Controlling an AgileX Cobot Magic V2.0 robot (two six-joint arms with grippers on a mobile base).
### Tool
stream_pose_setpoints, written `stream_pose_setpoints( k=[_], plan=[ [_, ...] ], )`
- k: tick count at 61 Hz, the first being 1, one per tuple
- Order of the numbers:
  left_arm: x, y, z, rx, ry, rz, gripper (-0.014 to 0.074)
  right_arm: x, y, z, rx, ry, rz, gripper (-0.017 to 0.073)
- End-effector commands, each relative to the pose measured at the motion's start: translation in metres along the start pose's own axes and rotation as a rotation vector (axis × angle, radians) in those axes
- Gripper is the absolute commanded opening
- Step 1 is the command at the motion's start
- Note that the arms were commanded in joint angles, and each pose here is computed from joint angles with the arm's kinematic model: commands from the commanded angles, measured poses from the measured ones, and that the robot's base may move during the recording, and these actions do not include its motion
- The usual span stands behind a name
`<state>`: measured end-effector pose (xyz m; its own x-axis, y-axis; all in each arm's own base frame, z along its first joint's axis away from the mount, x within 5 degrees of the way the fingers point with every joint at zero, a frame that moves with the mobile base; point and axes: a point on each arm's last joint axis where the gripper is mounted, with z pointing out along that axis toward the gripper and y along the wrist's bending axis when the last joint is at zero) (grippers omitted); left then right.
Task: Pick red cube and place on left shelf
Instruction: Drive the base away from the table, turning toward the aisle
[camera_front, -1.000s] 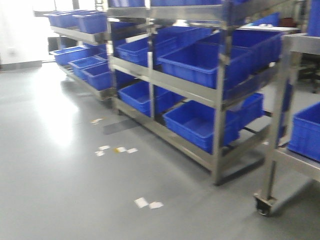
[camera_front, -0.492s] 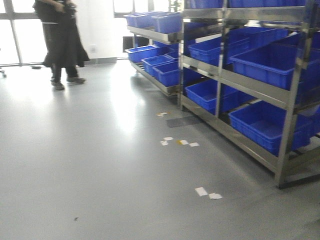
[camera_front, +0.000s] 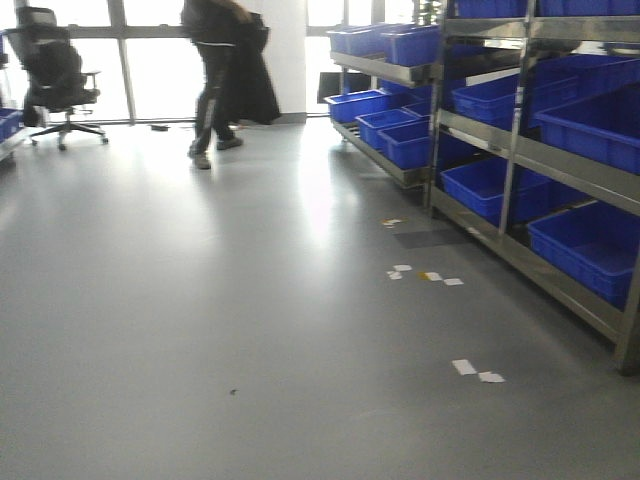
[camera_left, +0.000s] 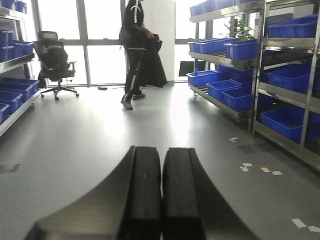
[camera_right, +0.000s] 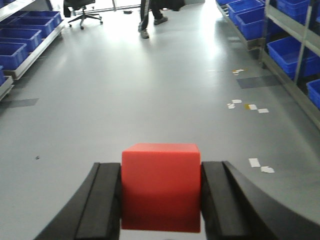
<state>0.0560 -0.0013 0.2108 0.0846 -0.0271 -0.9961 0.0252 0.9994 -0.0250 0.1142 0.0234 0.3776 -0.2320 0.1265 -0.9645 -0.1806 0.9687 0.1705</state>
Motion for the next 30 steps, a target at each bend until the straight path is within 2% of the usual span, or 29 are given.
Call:
stream_pose_setpoints(
  k=[1, 30],
  plan=[
    [-0.0004, 0.0001, -0.0009, 0.000, -0.076, 0.000, 0.0101, -0.0169, 0.0017, -0.0041, -0.006, -0.124, -0.001, 0.0056],
    [-0.0004, 0.0001, -0.0009, 0.000, -0.076, 0.000, 0.0101, -0.0169, 0.0017, -0.0041, -0.006, -0.124, -0.001, 0.0056]
  ],
)
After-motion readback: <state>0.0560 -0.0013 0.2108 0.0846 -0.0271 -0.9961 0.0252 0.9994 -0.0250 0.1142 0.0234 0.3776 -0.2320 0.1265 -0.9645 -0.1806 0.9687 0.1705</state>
